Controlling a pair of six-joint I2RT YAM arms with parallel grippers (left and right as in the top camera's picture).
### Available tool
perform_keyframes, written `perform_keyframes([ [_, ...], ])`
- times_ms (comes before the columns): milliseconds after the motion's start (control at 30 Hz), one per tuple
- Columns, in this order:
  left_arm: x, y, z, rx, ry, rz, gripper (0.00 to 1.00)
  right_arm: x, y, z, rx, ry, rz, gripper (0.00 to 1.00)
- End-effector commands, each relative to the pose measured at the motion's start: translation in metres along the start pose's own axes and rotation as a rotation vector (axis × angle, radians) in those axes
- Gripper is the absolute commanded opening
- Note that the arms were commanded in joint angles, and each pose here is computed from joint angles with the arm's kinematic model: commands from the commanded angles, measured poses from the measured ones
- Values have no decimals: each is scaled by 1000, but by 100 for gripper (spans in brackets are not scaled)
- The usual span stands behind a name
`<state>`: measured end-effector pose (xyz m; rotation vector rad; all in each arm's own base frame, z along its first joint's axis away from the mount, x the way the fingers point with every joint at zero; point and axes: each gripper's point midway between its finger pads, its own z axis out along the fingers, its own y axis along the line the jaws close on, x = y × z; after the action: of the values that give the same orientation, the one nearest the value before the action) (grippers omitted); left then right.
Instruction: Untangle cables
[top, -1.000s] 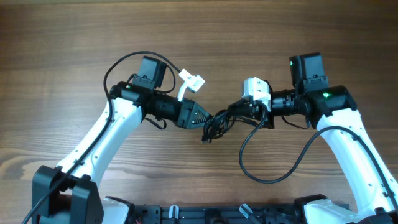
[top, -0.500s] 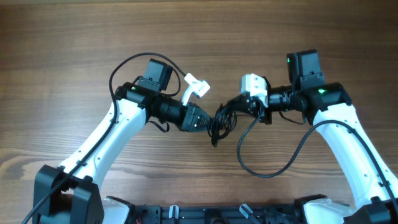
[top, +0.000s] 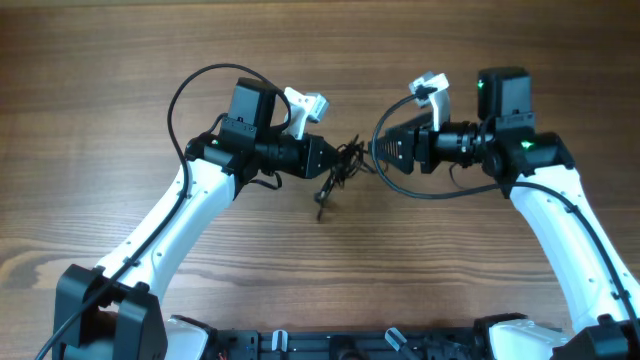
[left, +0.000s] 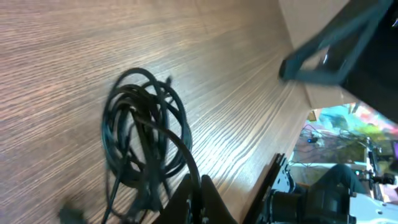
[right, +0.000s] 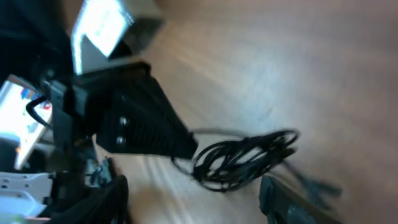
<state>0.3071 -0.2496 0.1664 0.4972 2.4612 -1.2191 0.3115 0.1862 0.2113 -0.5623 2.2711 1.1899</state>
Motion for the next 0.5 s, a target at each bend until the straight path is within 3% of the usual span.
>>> perform_keyframes([
  [0,-2,-1,2,-4,-6,-5,4,17,-29,6,215,49,261,70],
  [100,-1,4,2,-34,-6,-8,4,23,-45,5,348,34,389,69],
  [200,7,16,9,-123,16,-16,4,25,-53,5,398,27,445,58],
  [367,33,35,39,-248,116,-15,4,55,-71,18,420,94,545,57],
  [400,39,42,44,-279,135,-19,9,62,-74,20,425,111,558,57],
  [433,43,50,47,-312,146,-38,38,67,-77,22,428,122,566,57],
  [467,44,59,48,-348,144,-75,47,69,-79,23,430,130,567,57],
])
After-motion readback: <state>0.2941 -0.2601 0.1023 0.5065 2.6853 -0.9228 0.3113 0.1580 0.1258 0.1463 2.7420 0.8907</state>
